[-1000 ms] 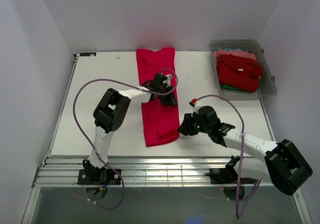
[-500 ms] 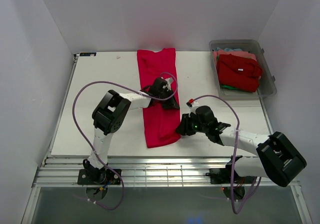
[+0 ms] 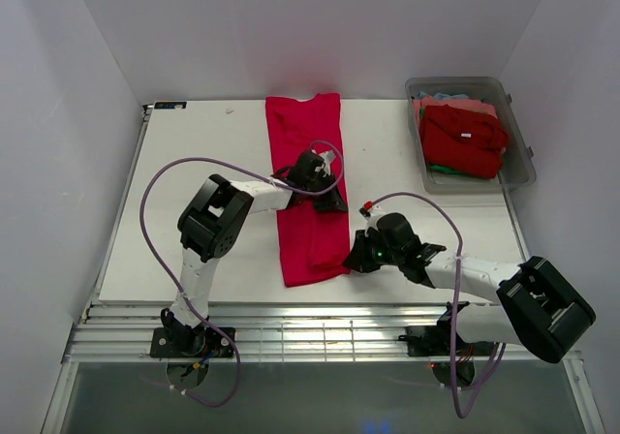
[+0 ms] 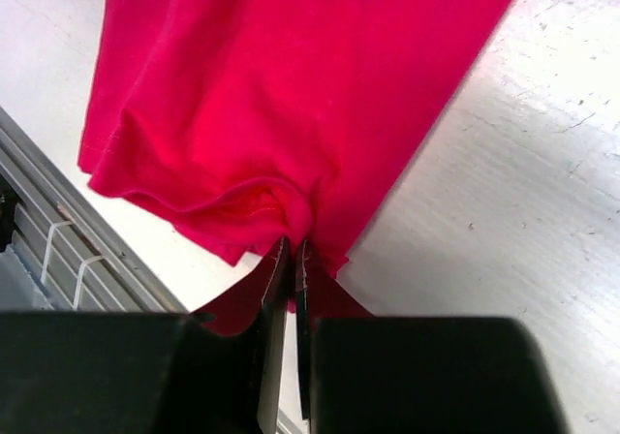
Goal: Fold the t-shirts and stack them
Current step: Grab the bottom of the folded rectangular tshirt with both arms
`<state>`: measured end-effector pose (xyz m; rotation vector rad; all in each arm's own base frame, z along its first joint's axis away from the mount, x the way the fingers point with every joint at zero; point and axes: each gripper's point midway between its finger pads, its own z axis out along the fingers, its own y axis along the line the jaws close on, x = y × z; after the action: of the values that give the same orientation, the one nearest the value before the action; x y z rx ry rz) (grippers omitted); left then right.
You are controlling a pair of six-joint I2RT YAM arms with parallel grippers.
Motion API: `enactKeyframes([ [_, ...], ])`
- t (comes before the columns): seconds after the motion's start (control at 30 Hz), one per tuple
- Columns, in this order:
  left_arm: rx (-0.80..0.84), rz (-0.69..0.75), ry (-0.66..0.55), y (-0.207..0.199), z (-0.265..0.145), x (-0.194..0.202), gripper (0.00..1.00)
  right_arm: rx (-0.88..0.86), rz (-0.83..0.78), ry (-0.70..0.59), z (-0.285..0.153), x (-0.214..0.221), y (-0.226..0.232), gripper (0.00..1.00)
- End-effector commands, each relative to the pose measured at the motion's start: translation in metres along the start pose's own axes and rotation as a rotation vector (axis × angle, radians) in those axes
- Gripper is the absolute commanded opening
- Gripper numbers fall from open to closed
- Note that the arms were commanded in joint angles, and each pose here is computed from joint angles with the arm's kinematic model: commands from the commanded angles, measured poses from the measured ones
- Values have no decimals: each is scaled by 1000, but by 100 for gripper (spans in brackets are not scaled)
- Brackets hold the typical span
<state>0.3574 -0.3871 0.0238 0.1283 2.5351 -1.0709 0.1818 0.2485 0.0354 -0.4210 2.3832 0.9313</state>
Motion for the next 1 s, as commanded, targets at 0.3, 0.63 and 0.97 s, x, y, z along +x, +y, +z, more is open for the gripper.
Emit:
enactKeyframes([
  [0.3,-95,9,36,20,0,14,13,-14,-12,10,-38,-3,35,8],
  [0.63,-118,18,38,25,2,13,12,-212,-7,32,-78,-5,87,8],
  [0.97,-145,23,49,33,2,18,12,-290,-61,100,-114,2,109,17],
])
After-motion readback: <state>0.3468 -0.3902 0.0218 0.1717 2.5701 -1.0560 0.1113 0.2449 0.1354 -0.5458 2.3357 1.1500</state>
